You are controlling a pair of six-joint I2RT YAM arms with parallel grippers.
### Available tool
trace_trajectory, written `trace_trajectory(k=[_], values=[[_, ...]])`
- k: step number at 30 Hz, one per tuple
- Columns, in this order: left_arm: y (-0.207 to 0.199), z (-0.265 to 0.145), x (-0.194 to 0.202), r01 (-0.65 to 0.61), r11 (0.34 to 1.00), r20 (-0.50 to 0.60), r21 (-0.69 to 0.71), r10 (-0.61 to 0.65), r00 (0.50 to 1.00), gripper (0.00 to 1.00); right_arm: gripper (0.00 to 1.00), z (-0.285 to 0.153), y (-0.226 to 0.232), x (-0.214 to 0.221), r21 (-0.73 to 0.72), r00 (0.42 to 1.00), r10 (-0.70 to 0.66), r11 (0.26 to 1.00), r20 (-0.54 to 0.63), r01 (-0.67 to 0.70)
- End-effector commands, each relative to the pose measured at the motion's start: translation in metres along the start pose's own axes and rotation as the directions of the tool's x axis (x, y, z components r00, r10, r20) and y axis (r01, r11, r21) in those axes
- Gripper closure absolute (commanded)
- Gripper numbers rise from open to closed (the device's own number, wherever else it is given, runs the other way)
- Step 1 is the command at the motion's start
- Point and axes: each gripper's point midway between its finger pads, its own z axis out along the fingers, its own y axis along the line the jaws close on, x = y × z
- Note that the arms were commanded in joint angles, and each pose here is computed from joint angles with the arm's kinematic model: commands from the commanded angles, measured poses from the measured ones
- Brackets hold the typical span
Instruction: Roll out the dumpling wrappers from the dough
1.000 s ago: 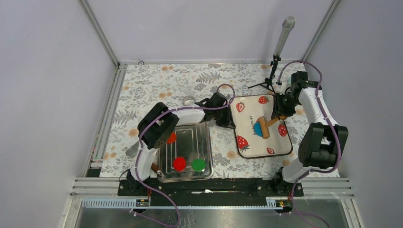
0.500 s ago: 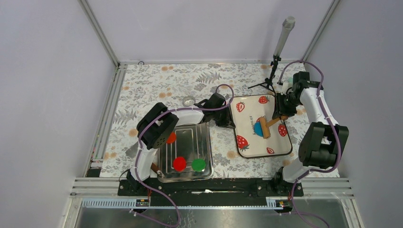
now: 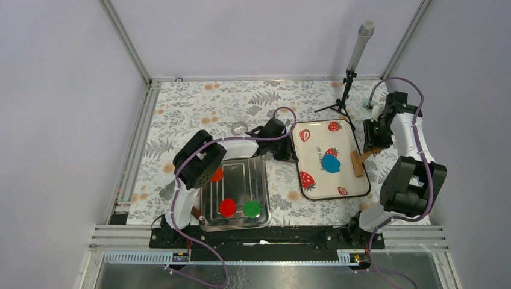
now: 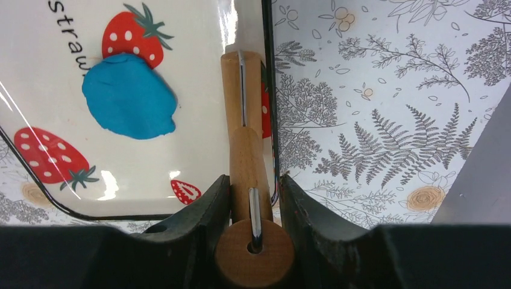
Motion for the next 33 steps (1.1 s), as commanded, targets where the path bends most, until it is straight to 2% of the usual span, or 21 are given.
trace_trajectory(k=[1, 5, 9, 17, 18, 20, 22, 23, 27, 33], values=[[0.090, -0.012, 0.005, -0.016, 0.955, -0.004, -0.295, 0.016, 1.000, 1.00, 1.00, 0.022, -0.053, 0.036, 0.203, 0.975, -0.081, 0.971, -0.206, 0.124], [0.073, -0.023, -0.005, -0.064, 0.960, 0.018, -0.271, 0.071, 0.997, 1.00, 1.00, -0.007, -0.021, 0.016, 0.066, 0.993, -0.049, 0.996, -0.105, 0.056], [0.062, -0.052, -0.015, -0.100, 0.957, 0.069, -0.272, 0.123, 0.990, 1.00, 1.00, -0.040, 0.012, 0.002, -0.074, 1.000, -0.017, 0.997, 0.003, 0.017], [0.080, -0.087, 0.000, -0.198, 0.936, 0.034, -0.291, 0.217, 0.976, 1.00, 1.00, -0.090, 0.057, -0.002, -0.242, 0.982, -0.036, 0.967, 0.185, 0.081], [0.078, -0.089, -0.001, -0.209, 0.938, 0.042, -0.277, 0.229, 0.973, 0.95, 1.00, -0.094, 0.060, -0.003, -0.248, 0.977, -0.035, 0.965, 0.209, 0.087], [0.070, -0.095, -0.005, -0.231, 0.939, 0.073, -0.257, 0.257, 0.964, 0.62, 1.00, -0.100, 0.071, -0.005, -0.293, 0.969, -0.029, 0.951, 0.247, 0.103], [0.060, -0.107, -0.013, -0.254, 0.933, 0.106, -0.255, 0.288, 0.952, 0.46, 1.00, -0.102, 0.078, -0.008, -0.332, 0.965, -0.013, 0.938, 0.263, 0.104], [0.056, -0.113, -0.018, -0.267, 0.928, 0.122, -0.261, 0.306, 0.944, 0.42, 1.00, -0.102, 0.082, -0.011, -0.359, 0.963, 0.000, 0.928, 0.269, 0.100], [0.046, -0.124, -0.038, -0.313, 0.907, 0.162, -0.281, 0.366, 0.916, 0.37, 1.00, -0.097, 0.098, -0.019, -0.455, 0.966, 0.043, 0.887, 0.255, 0.080], [0.049, -0.092, -0.047, -0.336, 0.902, 0.094, -0.269, 0.372, 0.923, 0.40, 1.00, -0.076, 0.139, -0.028, -0.593, 0.969, 0.084, 0.802, 0.232, 0.073]])
